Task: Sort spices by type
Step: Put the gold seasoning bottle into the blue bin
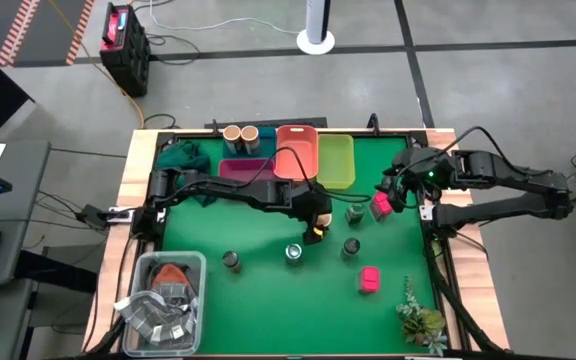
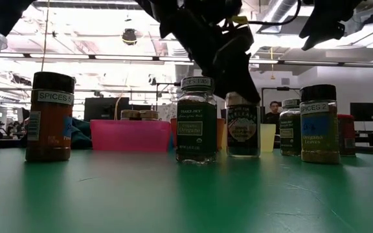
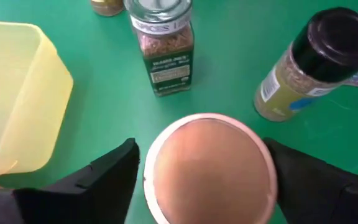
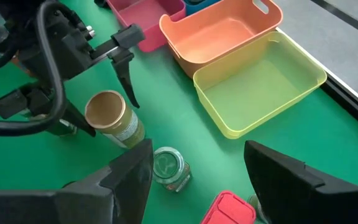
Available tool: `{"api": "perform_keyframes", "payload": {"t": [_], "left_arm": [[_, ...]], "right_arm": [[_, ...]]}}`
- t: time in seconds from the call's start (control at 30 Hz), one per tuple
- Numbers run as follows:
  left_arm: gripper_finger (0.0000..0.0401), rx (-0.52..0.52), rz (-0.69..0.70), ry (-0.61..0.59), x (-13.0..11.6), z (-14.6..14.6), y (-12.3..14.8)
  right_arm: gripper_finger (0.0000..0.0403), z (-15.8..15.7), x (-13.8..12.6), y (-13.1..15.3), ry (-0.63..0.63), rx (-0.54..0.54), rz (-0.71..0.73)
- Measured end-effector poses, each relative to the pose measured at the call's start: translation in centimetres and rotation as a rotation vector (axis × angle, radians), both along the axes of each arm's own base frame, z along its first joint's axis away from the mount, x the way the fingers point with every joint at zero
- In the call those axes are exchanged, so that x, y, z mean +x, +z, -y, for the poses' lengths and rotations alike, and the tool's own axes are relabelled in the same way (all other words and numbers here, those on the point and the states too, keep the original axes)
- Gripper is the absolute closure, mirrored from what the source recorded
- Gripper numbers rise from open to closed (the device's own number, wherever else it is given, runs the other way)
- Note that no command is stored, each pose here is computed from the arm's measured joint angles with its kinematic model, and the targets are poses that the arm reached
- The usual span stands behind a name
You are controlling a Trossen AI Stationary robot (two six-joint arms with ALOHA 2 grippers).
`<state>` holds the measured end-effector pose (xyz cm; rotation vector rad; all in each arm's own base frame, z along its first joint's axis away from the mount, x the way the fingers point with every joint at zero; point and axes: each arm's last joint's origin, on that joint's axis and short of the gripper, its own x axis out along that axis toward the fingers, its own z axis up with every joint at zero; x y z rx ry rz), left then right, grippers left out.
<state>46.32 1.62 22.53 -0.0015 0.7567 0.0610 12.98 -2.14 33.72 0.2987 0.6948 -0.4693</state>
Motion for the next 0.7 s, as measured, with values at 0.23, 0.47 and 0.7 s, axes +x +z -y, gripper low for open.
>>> {"api": "perform_keyframes", "payload": {"t": [0.23,0.47,0.7], "left_arm": [[0.0132,-0.029,-0.005,-0.008,0.0,0.1,0.0],[0.0132,-0.072,0.015,0.067,-0.8,-1.5,1.6],[0.0132,-0.117,0.087,0.112,-3.6,-4.9,6.5]], "right_arm": [[0.0124,0.0,0.0,0.0,-0.003,0.003,0.001],[0.0124,0.0,0.0,0.0,-0.004,0.004,0.002],[0.0124,0.0,0.0,0.0,-0.017,-0.005,0.002]]}}
